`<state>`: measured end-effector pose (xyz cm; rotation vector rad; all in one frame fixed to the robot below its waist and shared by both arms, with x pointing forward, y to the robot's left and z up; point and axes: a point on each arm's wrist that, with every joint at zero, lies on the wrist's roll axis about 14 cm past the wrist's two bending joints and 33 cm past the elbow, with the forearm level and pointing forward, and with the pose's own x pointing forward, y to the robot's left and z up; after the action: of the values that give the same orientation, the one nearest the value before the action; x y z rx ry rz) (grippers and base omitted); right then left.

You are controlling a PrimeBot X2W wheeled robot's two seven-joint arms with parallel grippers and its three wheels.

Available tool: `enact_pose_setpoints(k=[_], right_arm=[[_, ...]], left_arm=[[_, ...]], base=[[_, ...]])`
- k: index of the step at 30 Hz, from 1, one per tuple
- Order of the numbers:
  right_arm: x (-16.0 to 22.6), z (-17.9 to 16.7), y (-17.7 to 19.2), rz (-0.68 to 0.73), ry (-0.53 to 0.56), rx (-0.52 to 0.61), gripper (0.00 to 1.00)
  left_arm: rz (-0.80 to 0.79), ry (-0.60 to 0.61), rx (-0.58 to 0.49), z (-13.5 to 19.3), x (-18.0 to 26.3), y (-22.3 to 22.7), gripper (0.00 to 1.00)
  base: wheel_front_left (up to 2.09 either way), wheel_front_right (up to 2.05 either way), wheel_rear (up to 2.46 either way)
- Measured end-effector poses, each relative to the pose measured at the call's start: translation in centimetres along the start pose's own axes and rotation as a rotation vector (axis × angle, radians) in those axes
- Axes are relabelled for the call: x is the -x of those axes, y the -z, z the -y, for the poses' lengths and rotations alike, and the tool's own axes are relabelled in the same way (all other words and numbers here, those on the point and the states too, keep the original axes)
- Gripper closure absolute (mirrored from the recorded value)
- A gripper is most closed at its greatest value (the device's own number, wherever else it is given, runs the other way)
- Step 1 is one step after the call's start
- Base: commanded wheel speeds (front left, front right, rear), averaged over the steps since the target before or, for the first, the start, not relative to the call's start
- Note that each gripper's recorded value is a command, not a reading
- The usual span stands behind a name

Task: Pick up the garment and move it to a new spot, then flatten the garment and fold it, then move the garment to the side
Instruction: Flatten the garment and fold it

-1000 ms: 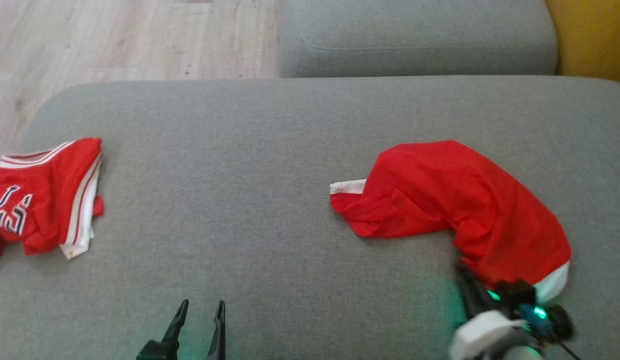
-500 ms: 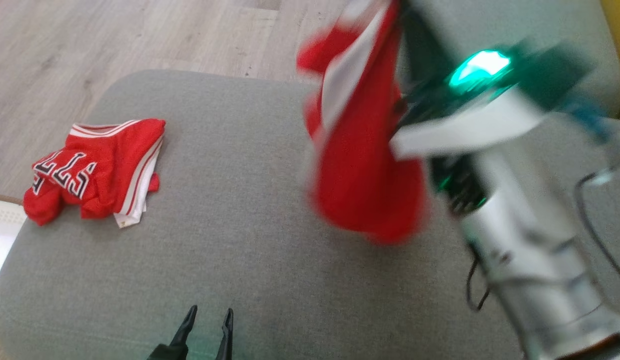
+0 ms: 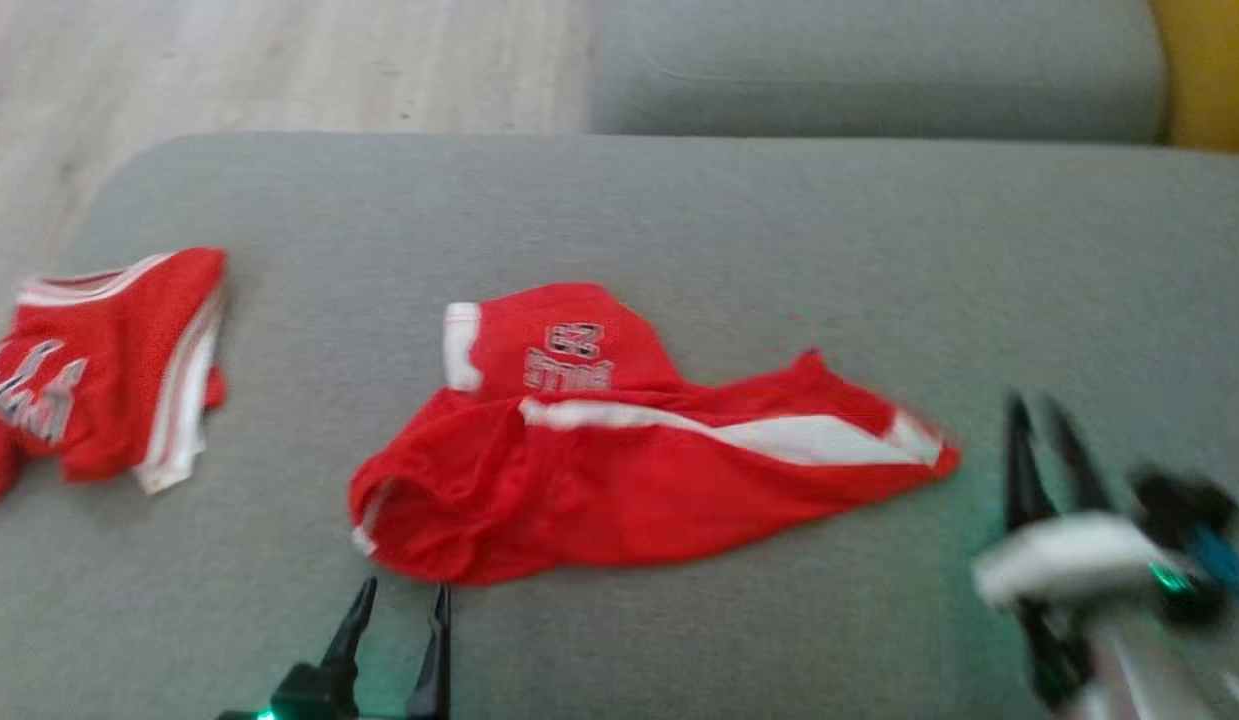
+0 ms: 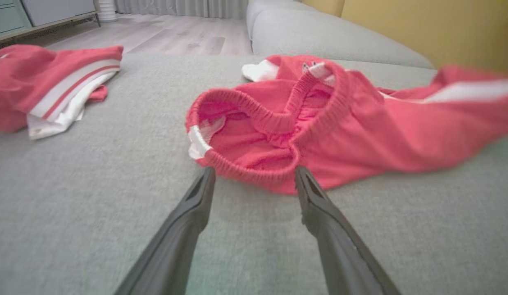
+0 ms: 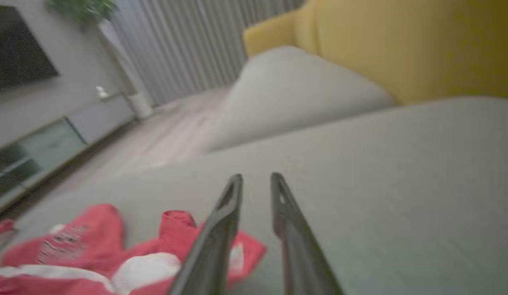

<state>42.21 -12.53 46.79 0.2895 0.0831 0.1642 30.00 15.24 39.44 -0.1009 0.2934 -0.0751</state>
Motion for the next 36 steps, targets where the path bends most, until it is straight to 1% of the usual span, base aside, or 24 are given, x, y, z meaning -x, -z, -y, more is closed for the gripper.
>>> enact_pose_setpoints(k=[1, 2, 4, 6, 9, 11, 15, 19, 26, 30, 32, 36], right_arm=[[1.5, 2.6, 1.4, -0.036, 0.075, 0.01, 0.0], [4.2, 6.5, 2.7, -0.07, 0.195, 0.019, 0.0], [5.6, 8.1, 2.6, -0.067, 0.244, 0.042, 0.0], [6.0, 8.4, 1.8, -0.042, 0.253, 0.057, 0.0], [5.9, 7.5, 0.5, -0.004, 0.22, 0.091, 0.0], [5.5, 5.6, 0.2, 0.002, 0.154, 0.136, 0.0], [5.0, 1.3, 1.0, -0.017, 0.015, 0.178, 0.0], [5.1, -1.3, 2.2, -0.051, -0.065, 0.184, 0.0], [5.6, -2.7, 3.7, -0.097, -0.111, 0.183, 0.0], [5.8, -2.5, 4.1, -0.107, -0.107, 0.179, 0.0], [5.9, -2.3, 4.4, -0.119, -0.101, 0.178, 0.0], [6.1, -1.9, 4.8, -0.133, -0.089, 0.174, 0.0]], left_arm=[[0.003, 0.01, -0.005, 0.3, -0.5, -0.3, 0.0], [0.01, 0.028, -0.014, 0.8, -1.4, -0.7, 0.0], [0.018, 0.043, -0.021, 1.2, -2.1, -1.2, 0.0], [0.03, 0.045, -0.026, 1.4, -2.7, -1.7, 0.0], [0.049, 0.033, -0.035, 1.3, -3.2, -2.4, 0.0], [0.066, 0.032, -0.04, 1.3, -3.2, -2.9, 0.0], [0.099, 0.028, -0.043, 1.2, -3.0, -3.9, 0.0], [0.117, 0.024, -0.042, 1.1, -2.6, -4.3, 0.0], [0.125, 0.03, -0.01, 1.4, -2.1, -4.4, 0.0], [0.107, 0.096, 0.059, 2.8, -2.3, -4.0, 0.0], [0.094, 0.136, 0.095, 3.8, -3.0, -4.0, 0.0], [0.1, 0.182, 0.163, 5.0, -5.5, -5.6, 0.0]], base=[[0.0, 0.0, 0.0], [0.0, 0.0, 0.0], [0.0, 0.0, 0.0], [0.0, 0.0, 0.0], [0.0, 0.0, 0.0], [0.0, 0.0, 0.0], [0.0, 0.0, 0.0], [0.0, 0.0, 0.0], [0.0, 0.0, 0.0], [0.0, 0.0, 0.0], [0.0, 0.0, 0.0], [0.0, 0.0, 0.0]])
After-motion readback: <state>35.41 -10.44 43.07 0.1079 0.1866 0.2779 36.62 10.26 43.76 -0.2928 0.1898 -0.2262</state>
